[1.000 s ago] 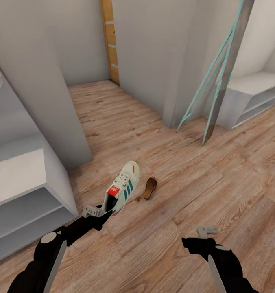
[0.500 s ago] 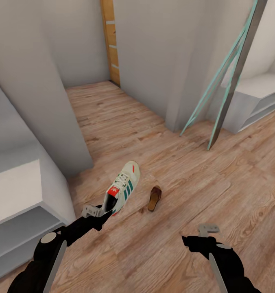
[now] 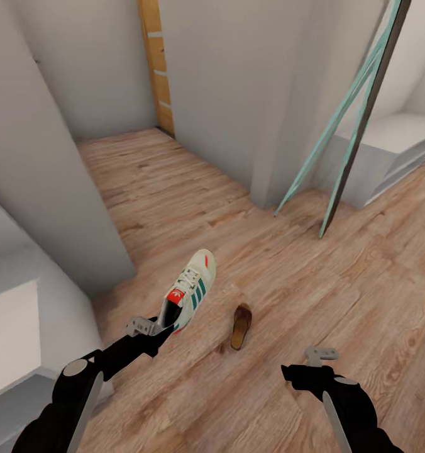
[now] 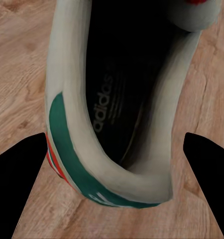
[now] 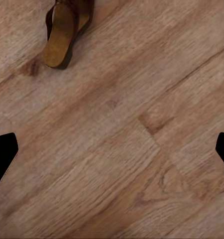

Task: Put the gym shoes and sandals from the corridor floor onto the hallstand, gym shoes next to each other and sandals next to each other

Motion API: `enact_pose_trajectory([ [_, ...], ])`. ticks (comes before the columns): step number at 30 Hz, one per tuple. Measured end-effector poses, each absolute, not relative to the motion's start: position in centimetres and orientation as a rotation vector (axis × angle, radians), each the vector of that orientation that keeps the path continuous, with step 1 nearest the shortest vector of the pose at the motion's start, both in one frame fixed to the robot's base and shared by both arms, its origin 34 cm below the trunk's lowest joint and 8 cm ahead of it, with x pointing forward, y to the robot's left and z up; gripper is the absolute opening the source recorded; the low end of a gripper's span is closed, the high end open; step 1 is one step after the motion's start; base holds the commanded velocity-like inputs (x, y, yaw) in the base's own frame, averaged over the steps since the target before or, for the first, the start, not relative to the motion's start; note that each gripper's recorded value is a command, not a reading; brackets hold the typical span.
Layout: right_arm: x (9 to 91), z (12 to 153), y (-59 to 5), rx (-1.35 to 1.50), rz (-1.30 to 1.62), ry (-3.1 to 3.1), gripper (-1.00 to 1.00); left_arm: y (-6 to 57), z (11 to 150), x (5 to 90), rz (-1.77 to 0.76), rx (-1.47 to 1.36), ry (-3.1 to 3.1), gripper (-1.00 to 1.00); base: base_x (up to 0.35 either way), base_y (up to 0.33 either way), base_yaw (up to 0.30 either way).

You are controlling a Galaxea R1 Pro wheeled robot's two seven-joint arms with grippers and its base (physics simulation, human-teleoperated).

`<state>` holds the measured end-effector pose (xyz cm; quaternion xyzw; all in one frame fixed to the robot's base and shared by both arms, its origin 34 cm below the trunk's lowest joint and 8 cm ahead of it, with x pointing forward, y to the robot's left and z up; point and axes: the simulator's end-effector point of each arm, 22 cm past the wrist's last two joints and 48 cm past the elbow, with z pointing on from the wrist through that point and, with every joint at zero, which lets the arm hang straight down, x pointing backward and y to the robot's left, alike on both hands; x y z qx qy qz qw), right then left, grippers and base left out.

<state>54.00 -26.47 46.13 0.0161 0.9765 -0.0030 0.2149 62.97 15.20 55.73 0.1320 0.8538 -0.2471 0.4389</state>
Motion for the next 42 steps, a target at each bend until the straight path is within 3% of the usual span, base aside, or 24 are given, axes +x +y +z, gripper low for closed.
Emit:
enact_pose_trajectory([
  [14,54.01,46.12,-26.46,0.045,-0.008,2.708,1.00,15.19,55.73,62.97,-0.615,0.328,2.121,-1.00,0.310,0.156,-0.261],
  [42,54.02,46.09,-26.38,0.042,-0.006,2.709,1.00,15.20,55.71,62.99,-0.615,0.327,2.121,-1.00,0.119,0.101,-0.009],
])
